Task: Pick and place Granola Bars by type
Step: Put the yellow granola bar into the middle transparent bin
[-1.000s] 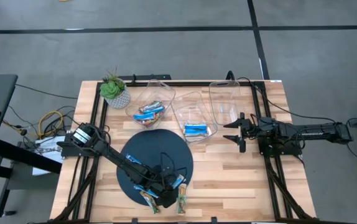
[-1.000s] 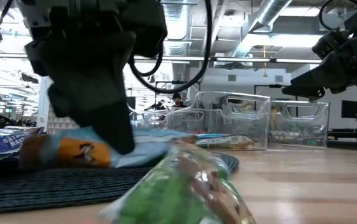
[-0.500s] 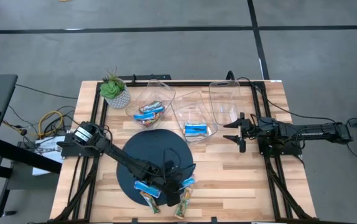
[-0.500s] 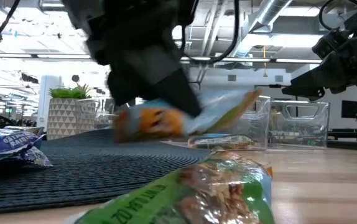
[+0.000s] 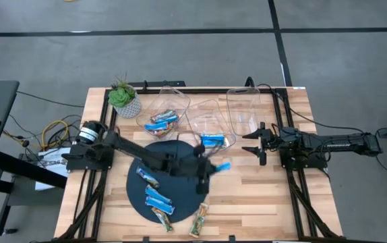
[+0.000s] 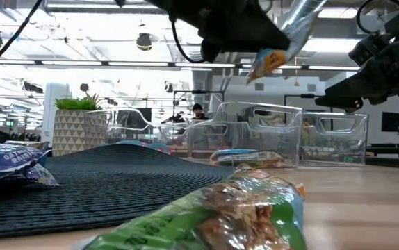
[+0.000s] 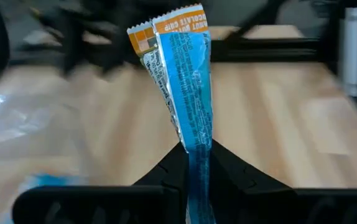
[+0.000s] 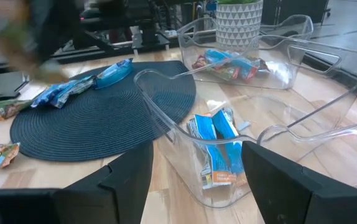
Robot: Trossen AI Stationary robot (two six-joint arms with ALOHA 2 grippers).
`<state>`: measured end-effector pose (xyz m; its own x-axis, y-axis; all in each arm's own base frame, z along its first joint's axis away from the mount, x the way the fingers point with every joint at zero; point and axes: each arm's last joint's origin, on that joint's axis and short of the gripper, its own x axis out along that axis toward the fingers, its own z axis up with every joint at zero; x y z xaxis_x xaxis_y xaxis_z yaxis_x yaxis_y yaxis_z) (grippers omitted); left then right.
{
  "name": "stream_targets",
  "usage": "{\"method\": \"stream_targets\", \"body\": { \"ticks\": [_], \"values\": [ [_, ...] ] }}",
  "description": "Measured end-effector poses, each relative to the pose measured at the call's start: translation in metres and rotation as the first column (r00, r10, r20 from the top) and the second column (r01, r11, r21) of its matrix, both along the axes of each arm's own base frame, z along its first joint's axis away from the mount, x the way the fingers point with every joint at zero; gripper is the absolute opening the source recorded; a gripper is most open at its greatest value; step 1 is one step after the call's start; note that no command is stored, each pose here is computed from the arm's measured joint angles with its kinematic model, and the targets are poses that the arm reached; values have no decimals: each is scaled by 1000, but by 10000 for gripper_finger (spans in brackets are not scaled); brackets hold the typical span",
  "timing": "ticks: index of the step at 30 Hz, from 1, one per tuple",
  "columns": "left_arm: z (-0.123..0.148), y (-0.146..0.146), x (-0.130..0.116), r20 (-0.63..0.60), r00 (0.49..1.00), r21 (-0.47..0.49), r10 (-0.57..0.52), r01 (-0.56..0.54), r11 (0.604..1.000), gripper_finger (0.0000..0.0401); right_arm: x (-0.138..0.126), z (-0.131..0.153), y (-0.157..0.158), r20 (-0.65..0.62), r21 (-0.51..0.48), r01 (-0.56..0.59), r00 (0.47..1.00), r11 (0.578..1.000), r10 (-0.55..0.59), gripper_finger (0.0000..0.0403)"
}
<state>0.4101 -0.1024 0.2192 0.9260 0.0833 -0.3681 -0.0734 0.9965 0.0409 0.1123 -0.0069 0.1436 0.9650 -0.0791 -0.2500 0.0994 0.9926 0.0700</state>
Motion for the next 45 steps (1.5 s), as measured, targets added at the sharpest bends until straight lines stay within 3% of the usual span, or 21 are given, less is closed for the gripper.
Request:
{"method": "stream_targets", "body": {
  "ticks": [6, 11, 19, 24, 34, 45],
  "values": [
    [18, 57, 4, 25, 996, 118, 85, -88, 989, 37, 0, 0, 0, 1, 0, 0, 1000, 1000, 0, 240],
    [16, 104, 6, -8, 991, 139, 131, -129, 982, 38, 0, 0, 0, 0, 0, 0, 1000, 1000, 0, 240],
    [-5, 165, -7, -226, 947, 119, 230, -207, 971, 38, 0, 0, 0, 0, 0, 0, 1000, 1000, 0, 240],
    [-14, 175, -15, -330, 918, 100, 220, -197, 975, 38, 0, 0, 0, 1, 0, 0, 1000, 1000, 0, 240],
    [-16, 176, -17, -356, 922, 51, 152, -143, 988, 46, 0, 0, 0, 0, 0, 0, 1000, 1000, 0, 240],
    [-16, 172, -16, -360, 923, 59, 140, -127, 990, 164, 0, 0, 0, 1, 0, 0, 1000, 1000, 0, 240]
  ]
}}
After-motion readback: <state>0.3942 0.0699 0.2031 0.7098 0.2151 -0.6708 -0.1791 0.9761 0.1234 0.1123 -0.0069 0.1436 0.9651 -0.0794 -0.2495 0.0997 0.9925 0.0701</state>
